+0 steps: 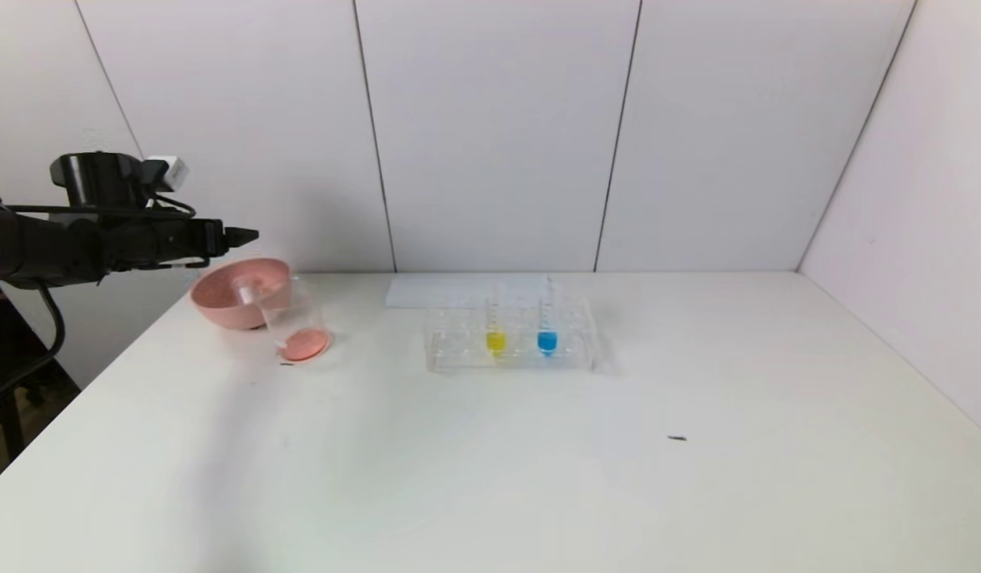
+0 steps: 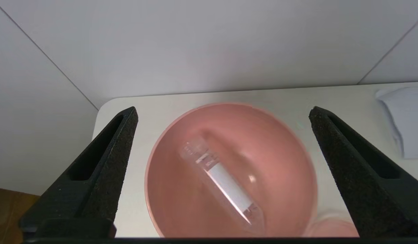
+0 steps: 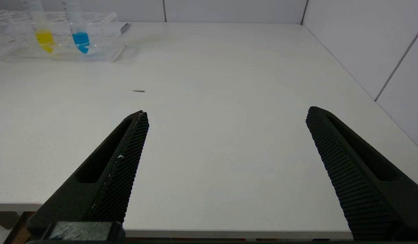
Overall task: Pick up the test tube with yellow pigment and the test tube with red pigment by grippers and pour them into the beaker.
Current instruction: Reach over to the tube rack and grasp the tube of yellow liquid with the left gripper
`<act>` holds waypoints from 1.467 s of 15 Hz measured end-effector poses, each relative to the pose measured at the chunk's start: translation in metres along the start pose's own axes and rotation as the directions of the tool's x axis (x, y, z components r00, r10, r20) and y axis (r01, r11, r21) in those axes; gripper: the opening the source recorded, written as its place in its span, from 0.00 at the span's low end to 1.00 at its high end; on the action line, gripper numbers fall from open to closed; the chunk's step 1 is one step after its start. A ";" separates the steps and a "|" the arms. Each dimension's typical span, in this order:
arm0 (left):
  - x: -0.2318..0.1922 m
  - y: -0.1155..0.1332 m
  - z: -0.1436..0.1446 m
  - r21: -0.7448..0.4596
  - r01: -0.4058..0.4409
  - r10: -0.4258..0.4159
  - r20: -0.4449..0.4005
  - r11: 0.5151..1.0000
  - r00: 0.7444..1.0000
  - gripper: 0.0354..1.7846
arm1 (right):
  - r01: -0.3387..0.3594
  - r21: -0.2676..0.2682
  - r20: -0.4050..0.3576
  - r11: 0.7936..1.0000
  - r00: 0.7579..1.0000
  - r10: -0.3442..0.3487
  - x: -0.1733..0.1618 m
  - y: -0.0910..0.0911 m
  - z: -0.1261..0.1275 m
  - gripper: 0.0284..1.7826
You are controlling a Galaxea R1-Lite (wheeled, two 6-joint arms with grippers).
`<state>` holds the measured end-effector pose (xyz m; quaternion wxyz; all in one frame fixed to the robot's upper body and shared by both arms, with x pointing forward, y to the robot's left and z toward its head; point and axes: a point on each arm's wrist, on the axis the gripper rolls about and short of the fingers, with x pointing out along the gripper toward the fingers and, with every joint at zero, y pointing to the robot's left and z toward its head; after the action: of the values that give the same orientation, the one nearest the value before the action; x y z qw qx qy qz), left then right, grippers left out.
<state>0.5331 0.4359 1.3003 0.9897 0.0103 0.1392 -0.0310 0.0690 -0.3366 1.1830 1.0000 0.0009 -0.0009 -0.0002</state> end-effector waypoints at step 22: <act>-0.177 -0.117 0.046 0.122 0.124 -0.137 0.102 0.985 0.985 0.99 | 0.000 0.000 0.000 1.000 1.000 0.000 0.000 0.000 0.000 0.95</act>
<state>0.3687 0.3278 1.3917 0.9895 0.0566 0.0829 -0.1044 0.0690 -0.3365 1.1830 1.0000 0.0009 -0.0009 0.0000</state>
